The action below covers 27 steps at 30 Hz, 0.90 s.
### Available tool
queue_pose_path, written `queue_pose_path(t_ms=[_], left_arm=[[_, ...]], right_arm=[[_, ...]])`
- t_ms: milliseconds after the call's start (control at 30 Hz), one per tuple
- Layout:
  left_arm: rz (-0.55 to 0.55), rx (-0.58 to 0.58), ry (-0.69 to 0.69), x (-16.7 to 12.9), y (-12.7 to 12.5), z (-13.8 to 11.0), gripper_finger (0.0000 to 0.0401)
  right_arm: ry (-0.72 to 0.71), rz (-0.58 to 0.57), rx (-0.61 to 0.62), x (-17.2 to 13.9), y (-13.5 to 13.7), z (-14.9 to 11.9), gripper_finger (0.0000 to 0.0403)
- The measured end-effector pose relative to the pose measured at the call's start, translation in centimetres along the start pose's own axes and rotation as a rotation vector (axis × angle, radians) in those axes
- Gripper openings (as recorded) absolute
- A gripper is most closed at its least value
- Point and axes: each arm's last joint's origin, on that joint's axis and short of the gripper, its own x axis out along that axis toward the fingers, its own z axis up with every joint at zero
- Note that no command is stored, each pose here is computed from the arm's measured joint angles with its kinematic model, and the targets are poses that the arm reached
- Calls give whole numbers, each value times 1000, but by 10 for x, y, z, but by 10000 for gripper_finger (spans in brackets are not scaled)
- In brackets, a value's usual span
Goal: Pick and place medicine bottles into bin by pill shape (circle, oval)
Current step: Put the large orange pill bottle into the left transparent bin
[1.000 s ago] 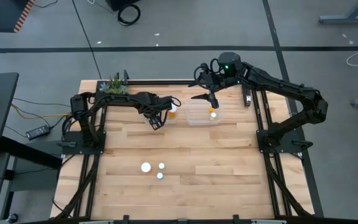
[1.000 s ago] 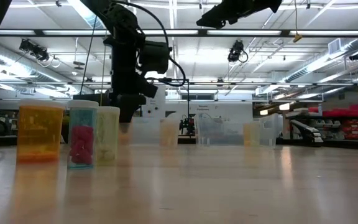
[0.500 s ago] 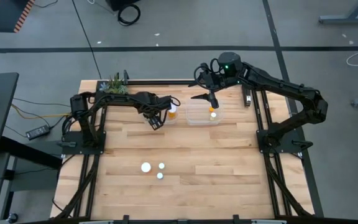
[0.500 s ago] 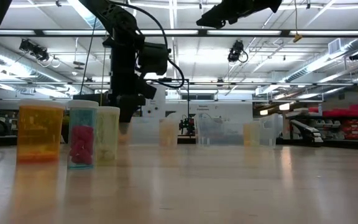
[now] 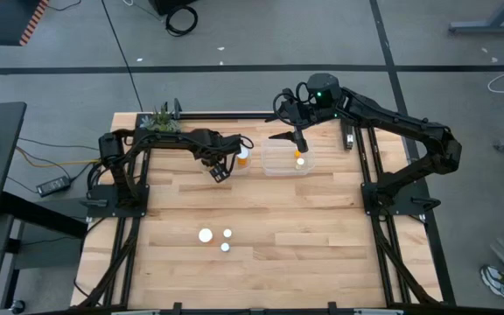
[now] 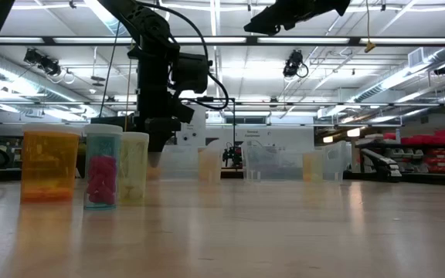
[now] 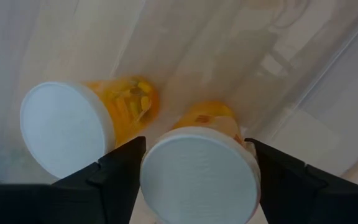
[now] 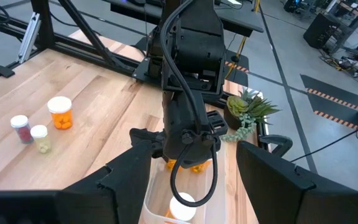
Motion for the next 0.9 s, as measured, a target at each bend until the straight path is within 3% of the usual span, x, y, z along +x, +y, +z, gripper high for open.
queue_pose_path(t_ms=[300,900], left_arm=[[10,7,33,-5,2,-3,282],[-6,-11,-126,-50,5,-10,282]], right_arm=[[0,0,0,0,0,0,244],[0,0,-1,0,0,0,244]])
